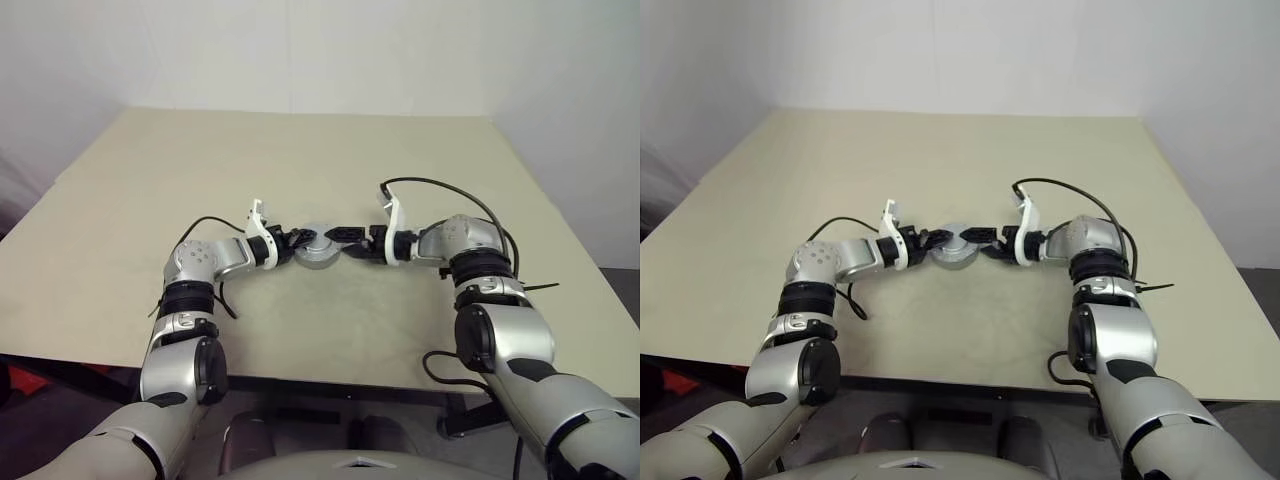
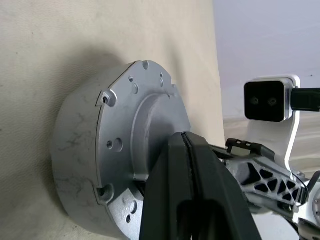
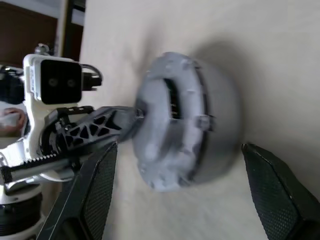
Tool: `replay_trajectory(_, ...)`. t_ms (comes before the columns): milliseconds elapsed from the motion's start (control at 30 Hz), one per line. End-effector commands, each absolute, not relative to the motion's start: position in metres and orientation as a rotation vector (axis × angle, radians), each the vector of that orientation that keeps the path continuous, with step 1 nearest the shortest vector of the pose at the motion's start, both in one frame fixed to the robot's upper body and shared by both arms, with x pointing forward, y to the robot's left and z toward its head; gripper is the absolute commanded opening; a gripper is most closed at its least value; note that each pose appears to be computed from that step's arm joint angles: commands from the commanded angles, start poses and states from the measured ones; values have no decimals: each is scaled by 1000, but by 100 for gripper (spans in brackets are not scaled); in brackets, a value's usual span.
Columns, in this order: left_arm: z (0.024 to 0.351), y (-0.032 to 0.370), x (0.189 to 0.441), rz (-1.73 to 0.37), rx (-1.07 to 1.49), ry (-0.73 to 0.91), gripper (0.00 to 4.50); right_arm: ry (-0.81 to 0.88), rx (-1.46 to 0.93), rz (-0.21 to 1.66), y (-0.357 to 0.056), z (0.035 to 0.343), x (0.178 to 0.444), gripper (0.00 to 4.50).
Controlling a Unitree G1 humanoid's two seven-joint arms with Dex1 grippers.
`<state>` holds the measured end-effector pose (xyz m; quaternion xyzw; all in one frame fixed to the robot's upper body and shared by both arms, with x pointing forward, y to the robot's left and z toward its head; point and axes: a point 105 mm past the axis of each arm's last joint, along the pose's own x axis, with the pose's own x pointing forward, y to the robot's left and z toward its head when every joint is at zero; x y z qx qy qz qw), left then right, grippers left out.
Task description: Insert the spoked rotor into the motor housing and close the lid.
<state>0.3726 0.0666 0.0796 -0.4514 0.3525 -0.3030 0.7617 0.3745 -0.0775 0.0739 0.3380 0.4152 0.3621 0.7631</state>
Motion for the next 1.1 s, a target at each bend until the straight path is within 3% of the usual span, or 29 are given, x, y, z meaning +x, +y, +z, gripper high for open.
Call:
replay_trajectory(33, 73, 69, 369, -638, -947, 795, 0, 954, 792, 843, -51, 66, 363, 447)
replay_trajectory(633, 66, 80, 366, -596, -944, 786, 0, 843, 1014, 961, 3, 114, 371, 447)
replay_trajectory(1100, 78, 118, 362, -544, -986, 645, 0, 827, 948, 895, -9, 104, 378, 447)
